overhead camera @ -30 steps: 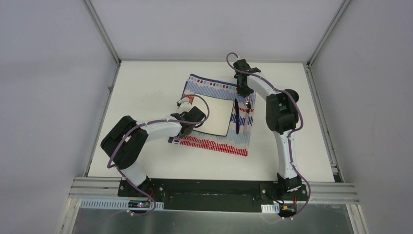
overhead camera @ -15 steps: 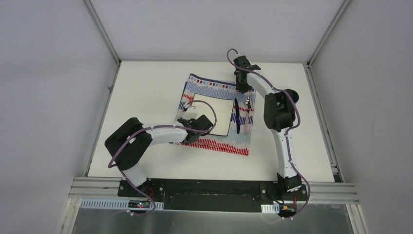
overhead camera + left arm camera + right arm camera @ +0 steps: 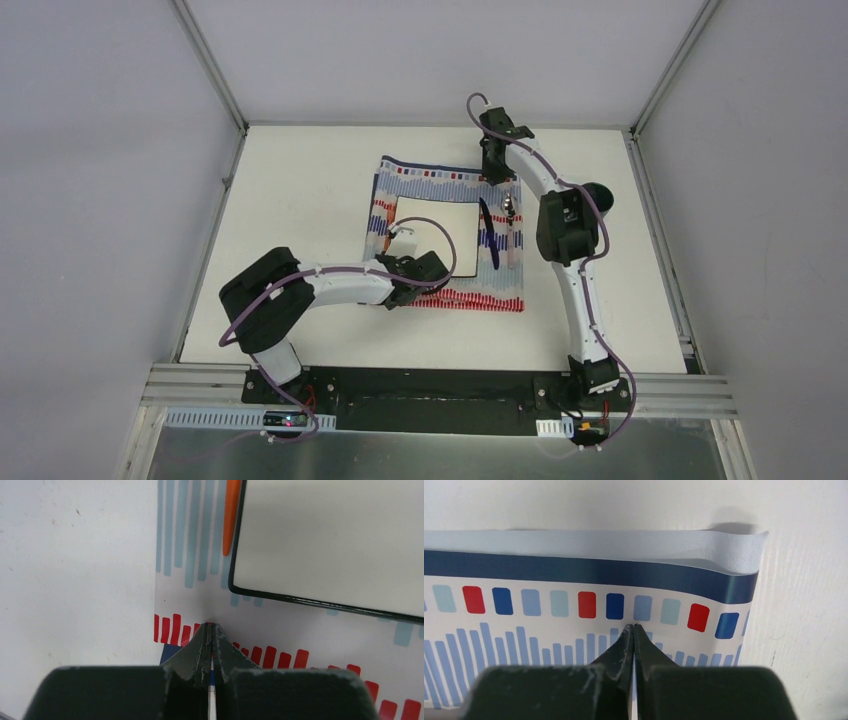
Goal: Set the dinner table for one person
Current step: Move the knife to the napkin.
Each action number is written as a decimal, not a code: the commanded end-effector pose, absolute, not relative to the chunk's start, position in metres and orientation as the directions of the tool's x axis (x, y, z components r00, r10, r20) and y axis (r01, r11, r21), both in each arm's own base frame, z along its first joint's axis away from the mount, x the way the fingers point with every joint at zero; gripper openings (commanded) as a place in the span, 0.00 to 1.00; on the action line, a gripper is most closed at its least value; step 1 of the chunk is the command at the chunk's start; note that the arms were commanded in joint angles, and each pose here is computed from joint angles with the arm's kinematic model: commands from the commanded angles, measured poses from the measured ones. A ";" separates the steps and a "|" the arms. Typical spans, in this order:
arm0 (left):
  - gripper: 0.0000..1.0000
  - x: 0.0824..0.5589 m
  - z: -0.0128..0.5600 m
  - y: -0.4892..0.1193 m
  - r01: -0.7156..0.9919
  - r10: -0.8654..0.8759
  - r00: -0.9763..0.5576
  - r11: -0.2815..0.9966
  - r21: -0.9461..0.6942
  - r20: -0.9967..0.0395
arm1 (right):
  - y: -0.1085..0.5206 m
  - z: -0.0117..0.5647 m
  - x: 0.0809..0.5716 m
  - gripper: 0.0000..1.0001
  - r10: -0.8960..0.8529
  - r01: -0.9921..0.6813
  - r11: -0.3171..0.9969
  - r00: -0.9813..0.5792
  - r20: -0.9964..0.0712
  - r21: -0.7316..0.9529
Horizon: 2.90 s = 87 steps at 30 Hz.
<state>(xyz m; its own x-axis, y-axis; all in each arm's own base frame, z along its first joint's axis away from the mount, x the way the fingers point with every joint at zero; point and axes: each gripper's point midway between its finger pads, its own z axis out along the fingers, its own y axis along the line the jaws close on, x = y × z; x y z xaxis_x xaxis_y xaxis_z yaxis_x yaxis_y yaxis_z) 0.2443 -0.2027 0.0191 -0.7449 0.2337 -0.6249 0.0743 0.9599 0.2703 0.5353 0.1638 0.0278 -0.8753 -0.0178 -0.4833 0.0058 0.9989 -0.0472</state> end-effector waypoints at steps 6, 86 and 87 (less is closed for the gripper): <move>0.00 0.200 0.016 -0.248 0.158 0.199 -0.806 0.980 0.122 -0.557 | 0.175 0.006 0.544 0.00 -0.003 -0.008 1.000 -0.888 -0.459 0.009; 0.00 0.277 0.203 -0.184 -0.075 0.177 -0.544 0.963 0.258 -0.820 | 0.203 0.054 0.398 0.00 0.101 -0.038 0.956 -0.889 -0.447 0.291; 0.00 0.277 0.203 -0.183 -0.076 0.176 -0.545 0.963 0.257 -0.820 | 0.205 0.053 0.398 0.00 0.100 -0.038 0.956 -0.890 -0.444 0.292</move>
